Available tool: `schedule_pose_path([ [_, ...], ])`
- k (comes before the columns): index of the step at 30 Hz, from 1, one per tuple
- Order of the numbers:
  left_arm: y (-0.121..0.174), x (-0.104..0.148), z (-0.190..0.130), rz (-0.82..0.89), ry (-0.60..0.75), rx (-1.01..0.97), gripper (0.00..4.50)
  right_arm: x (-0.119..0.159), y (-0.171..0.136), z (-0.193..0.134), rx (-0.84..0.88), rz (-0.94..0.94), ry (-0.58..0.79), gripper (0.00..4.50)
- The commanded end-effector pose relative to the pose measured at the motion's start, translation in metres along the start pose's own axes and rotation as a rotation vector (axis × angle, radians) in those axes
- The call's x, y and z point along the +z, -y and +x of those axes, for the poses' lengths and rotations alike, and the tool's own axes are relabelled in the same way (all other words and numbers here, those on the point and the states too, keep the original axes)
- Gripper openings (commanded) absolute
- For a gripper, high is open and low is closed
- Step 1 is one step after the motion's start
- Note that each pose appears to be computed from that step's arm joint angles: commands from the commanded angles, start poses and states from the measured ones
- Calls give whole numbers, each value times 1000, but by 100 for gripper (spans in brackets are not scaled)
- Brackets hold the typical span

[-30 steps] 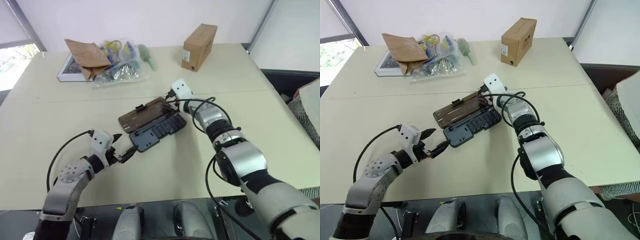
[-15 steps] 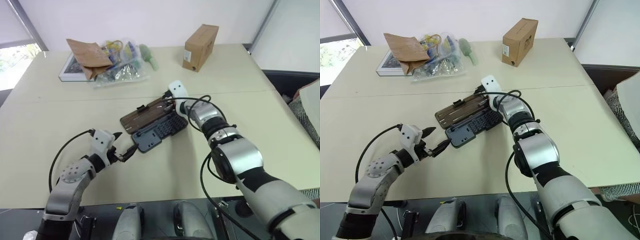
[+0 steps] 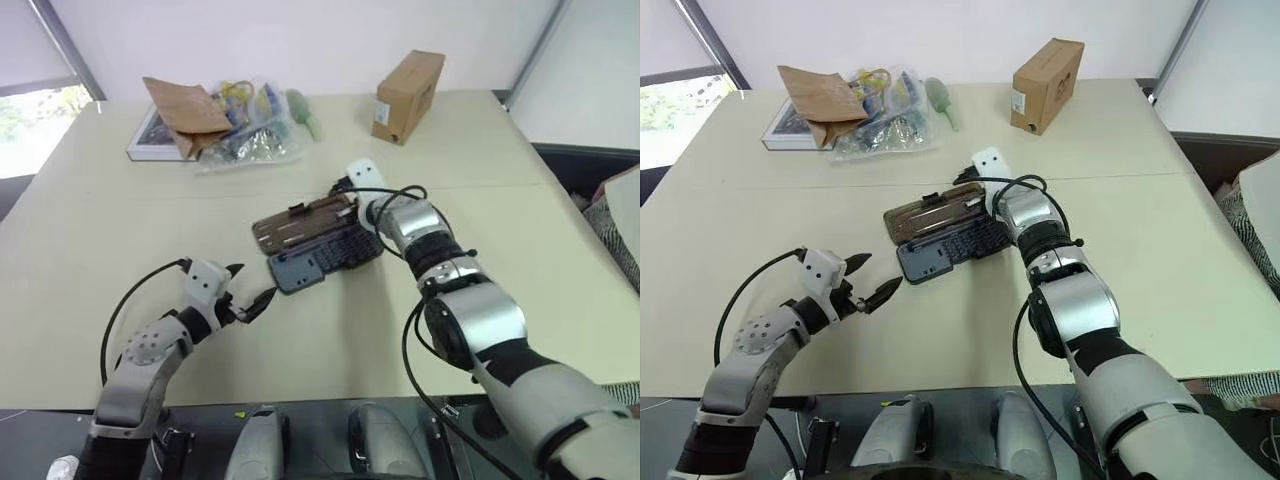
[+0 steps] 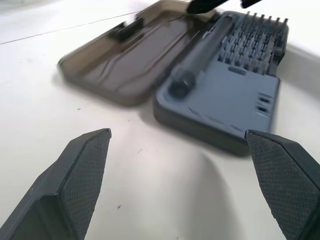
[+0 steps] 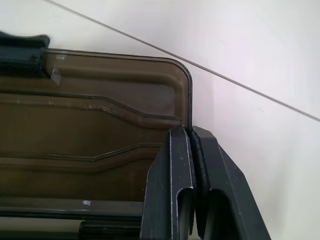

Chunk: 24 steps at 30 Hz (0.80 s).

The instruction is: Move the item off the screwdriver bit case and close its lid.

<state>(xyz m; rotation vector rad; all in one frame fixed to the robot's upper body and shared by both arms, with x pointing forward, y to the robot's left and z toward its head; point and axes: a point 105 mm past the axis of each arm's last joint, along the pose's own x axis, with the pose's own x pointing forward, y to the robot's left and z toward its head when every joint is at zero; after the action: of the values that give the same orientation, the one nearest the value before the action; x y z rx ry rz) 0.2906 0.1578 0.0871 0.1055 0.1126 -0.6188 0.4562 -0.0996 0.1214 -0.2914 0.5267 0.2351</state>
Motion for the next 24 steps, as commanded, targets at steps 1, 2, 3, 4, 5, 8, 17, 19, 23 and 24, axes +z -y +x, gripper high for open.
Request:
schedule_pose_path([
  [1,-1,7,1,30,20,-11,450,-29,30,-14,-135,69,-128,4],
  [2,-1,7,2,32,19,-17,450,-33,30,-19,-140,82,-146,4],
  [3,-2,8,4,34,18,-23,450,-37,30,-25,-141,96,-161,4],
  [4,-2,8,4,36,18,-27,450,-40,29,-30,-141,104,-170,4],
  [5,-2,8,5,40,16,-32,450,-42,27,-34,-130,127,-172,4],
  [8,-4,10,9,53,13,-50,450,-44,14,-52,-70,150,-169,4],
  [17,-8,13,14,75,13,-72,450,-49,3,-83,-17,121,-195,4],
  [19,-9,13,14,77,14,-72,450,-53,3,-85,-32,115,-211,4],
  [23,-10,14,15,81,15,-72,450,-56,2,-85,-46,128,-211,4],
  [24,-10,15,15,81,15,-72,450,-55,2,-85,-54,131,-211,4],
])
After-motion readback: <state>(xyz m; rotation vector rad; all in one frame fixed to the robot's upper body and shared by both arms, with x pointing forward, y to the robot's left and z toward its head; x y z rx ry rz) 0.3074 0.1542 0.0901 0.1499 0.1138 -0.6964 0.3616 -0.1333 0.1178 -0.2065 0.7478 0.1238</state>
